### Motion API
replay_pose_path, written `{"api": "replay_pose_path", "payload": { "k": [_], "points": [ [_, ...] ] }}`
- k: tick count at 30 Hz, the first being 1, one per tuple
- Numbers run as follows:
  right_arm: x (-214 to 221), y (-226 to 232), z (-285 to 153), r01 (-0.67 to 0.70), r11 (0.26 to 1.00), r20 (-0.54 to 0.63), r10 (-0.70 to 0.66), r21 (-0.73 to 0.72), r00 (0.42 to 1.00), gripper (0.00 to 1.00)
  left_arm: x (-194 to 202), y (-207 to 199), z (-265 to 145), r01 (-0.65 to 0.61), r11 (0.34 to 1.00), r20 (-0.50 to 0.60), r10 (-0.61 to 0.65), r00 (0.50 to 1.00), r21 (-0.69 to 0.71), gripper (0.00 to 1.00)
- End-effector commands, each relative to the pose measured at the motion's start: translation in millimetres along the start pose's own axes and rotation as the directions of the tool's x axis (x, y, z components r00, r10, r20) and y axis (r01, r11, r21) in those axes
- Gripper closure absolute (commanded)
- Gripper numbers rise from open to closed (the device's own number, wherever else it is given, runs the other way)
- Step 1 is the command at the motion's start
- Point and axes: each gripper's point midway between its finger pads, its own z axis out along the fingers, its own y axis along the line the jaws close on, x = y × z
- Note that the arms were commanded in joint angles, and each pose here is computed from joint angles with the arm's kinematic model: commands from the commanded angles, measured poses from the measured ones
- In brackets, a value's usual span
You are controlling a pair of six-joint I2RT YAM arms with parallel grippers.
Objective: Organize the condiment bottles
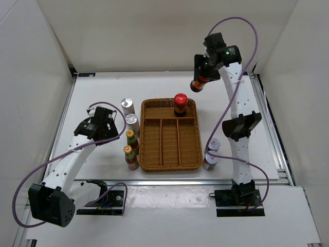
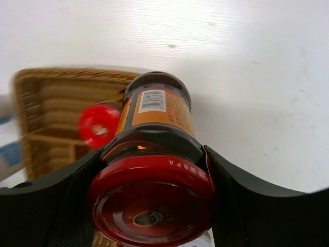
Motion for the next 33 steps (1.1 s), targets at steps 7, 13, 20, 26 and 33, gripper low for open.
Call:
{"api": "replay_pose_path", "payload": {
  "k": [7, 13, 20, 26, 33],
  "points": [
    [-7, 137, -70, 0.229, 0.866, 0.186, -0.160, -0.445, 0.969, 1.00, 2, -11, -2, -0.019, 0.999, 0.018, 0.018, 1.000, 0.041, 0.00],
    [18, 173, -46, 0.260, 0.835, 0.134, -0.223, -0.485, 0.966, 1.00, 7, -19, -2, -0.057, 0.997, 0.007, 0.056, 0.998, 0.052, 0.00],
    [31, 184, -9, 0.214, 0.875, 0.072, -0.203, -0.434, 0.976, 1.00, 11, -27, -5, -0.077, 0.994, 0.010, 0.077, 0.997, 0.073, 0.00],
    [46, 172, 23, 0.179, 0.931, 0.003, -0.188, -0.317, 0.982, 1.00, 8, -27, -9, -0.076, 0.994, 0.033, 0.073, 0.997, 0.082, 0.00],
    [56, 172, 55, 0.166, 0.949, -0.033, -0.181, -0.270, 0.983, 1.00, 6, -24, -13, -0.056, 0.995, 0.057, 0.051, 0.997, 0.088, 0.00]
  ]
}}
